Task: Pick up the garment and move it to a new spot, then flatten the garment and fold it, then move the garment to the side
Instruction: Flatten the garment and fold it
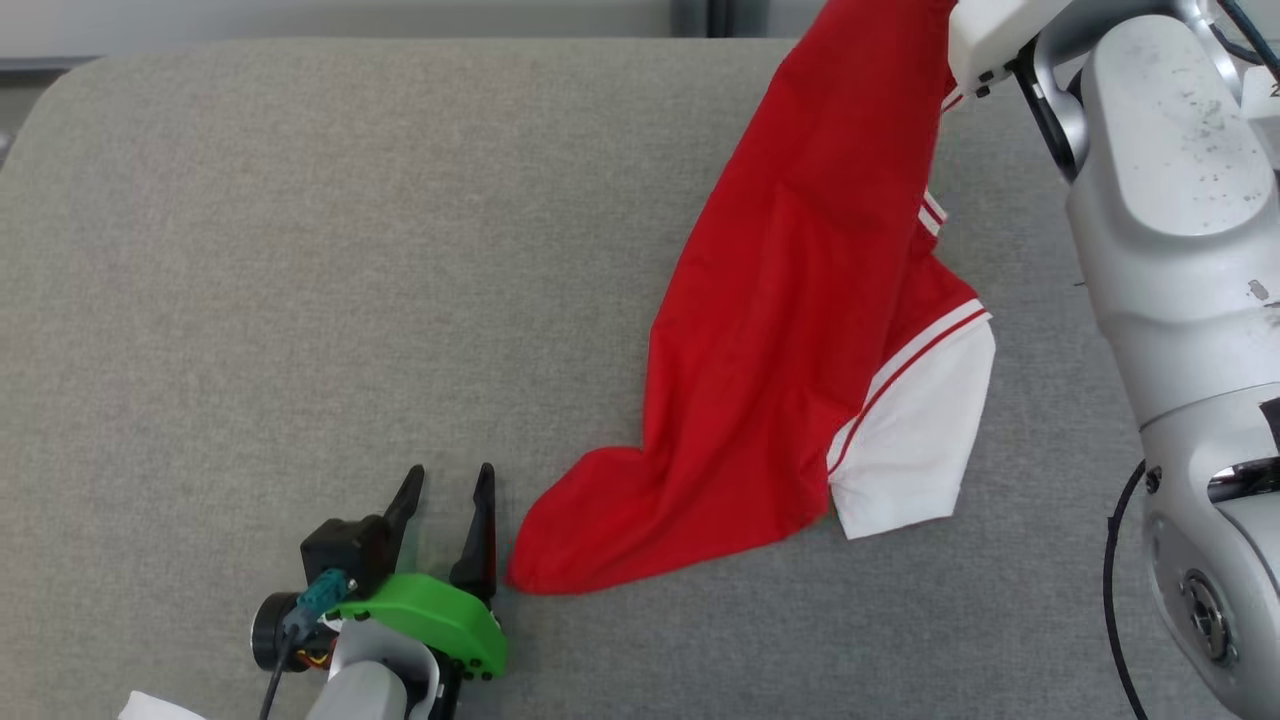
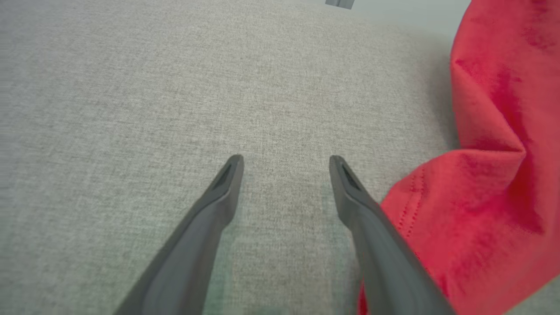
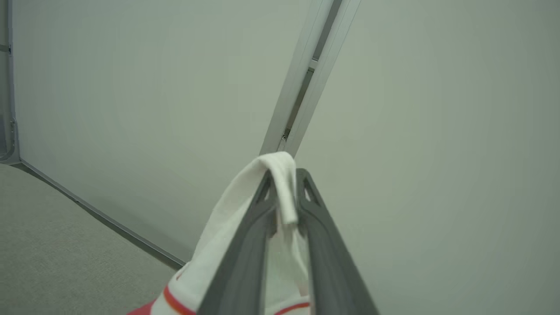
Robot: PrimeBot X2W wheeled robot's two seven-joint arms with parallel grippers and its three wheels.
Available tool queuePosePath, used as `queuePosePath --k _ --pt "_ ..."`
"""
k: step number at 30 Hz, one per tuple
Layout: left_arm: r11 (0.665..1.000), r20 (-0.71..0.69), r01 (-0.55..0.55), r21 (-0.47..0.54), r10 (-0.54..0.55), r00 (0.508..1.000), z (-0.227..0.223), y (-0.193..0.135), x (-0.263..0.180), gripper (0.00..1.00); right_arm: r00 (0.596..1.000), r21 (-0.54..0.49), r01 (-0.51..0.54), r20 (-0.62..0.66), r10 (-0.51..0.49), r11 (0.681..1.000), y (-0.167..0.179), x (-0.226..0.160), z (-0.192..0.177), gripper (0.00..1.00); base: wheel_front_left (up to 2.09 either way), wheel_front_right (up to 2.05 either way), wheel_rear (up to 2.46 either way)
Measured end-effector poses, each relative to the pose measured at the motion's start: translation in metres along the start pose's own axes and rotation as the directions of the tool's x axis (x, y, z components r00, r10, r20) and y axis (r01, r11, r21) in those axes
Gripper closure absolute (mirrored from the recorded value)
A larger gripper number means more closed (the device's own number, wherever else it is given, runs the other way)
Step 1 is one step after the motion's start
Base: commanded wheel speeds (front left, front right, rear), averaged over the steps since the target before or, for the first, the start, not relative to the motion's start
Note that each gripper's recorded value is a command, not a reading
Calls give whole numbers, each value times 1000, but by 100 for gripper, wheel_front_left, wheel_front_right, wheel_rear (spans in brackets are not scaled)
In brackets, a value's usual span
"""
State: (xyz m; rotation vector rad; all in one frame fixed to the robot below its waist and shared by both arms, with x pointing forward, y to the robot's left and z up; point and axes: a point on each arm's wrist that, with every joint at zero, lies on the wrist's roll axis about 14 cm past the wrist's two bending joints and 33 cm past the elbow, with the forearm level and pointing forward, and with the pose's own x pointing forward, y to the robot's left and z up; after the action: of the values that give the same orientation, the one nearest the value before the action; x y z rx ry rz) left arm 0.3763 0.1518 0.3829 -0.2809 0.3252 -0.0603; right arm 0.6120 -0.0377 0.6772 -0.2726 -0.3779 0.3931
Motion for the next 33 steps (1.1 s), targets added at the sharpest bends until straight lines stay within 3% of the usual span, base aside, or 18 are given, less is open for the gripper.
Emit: queuePosePath --k 8,17,26,33 --pt "998 -26 -65 -3 64 998 -8 23 1 0 994 104 -14 -103 25 995 33 -15 -64 0 0 0 0" --pt "1000 -8 -19 20 19 1000 -3 7 -1 0 965 235 79 -261 -15 969 42 -117 -117 0 0 0 0" --pt "999 2 7 36 -7 1000 -3 -3 -14 0 927 334 160 -375 -25 929 62 -210 -134 0 0 0 0" --pt "999 9 12 44 -13 1000 -3 -6 -20 0 894 369 184 -448 1 911 83 -260 -145 0 0 0 0"
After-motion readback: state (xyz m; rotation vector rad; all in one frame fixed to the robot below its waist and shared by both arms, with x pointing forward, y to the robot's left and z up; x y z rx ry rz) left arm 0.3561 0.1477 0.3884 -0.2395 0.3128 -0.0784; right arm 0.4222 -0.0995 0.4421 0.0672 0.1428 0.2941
